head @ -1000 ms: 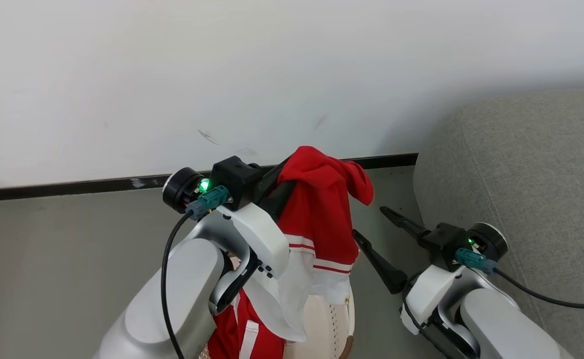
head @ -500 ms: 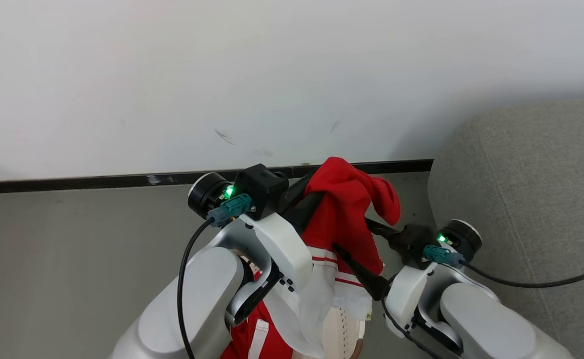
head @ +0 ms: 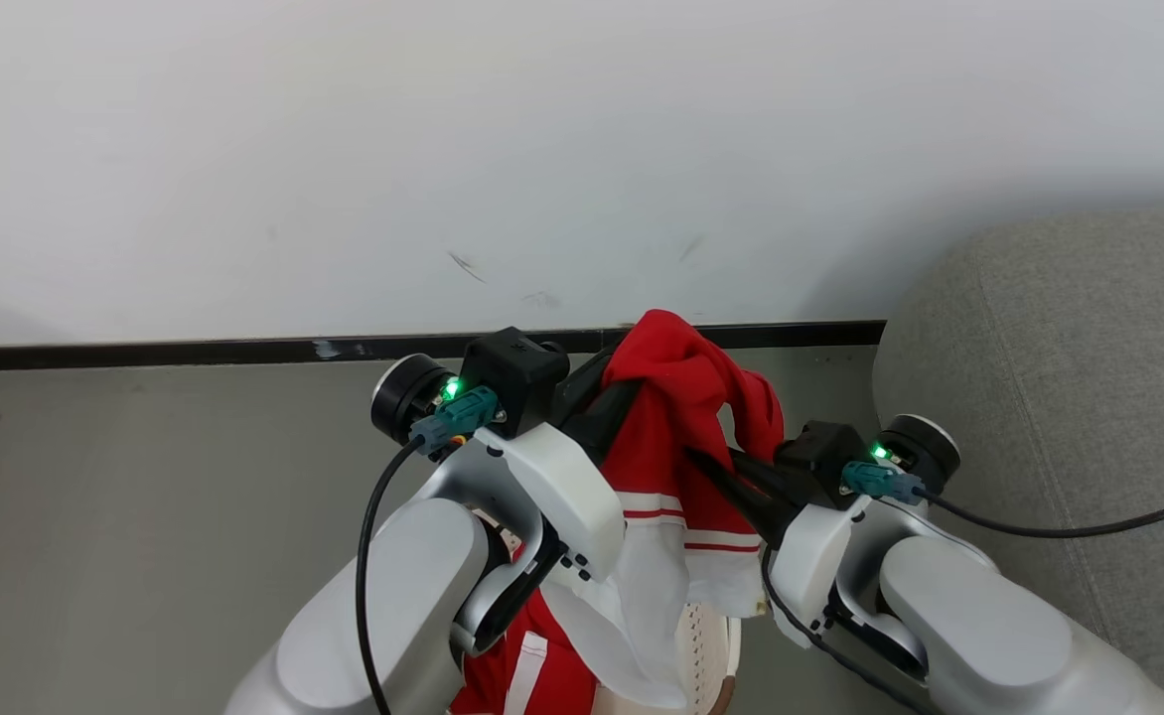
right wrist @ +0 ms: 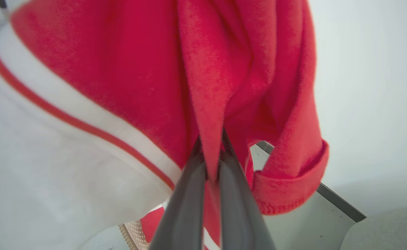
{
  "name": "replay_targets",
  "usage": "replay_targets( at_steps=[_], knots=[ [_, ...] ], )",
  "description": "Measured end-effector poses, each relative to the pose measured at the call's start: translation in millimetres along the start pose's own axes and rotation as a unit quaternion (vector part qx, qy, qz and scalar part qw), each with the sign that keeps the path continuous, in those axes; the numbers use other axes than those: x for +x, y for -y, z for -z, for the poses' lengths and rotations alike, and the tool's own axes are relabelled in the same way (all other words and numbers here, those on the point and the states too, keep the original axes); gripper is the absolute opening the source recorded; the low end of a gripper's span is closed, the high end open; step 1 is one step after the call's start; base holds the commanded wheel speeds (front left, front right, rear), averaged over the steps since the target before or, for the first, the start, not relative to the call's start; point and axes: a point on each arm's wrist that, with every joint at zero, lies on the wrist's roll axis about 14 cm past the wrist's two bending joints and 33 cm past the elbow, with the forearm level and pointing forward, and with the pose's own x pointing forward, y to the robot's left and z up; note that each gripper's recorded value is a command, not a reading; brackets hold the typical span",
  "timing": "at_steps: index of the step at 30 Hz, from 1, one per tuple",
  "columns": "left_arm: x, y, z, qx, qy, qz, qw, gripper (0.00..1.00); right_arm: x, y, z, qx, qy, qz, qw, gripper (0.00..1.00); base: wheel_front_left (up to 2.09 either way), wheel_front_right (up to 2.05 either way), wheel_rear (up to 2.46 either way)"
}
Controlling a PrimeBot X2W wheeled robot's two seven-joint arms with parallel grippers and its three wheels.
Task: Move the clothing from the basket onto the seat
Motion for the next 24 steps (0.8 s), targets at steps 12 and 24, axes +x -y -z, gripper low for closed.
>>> replay_targets(
  at_steps=[12, 24],
  knots=[
    [-4, -8, 19, -0.027, -0.002, -0.029, 0.999, 1.00, -32, 71, -16, 0.005, 0.022, 0.099, 0.995, 0.00, 0.00, 0.00, 0.00],
    [-6, 8, 37, -0.045, -0.002, -0.014, 0.999, 1.00, -121, 174, -47, -0.022, 0.057, 0.268, 0.962, 0.00, 0.00, 0.00, 0.00]
  ],
)
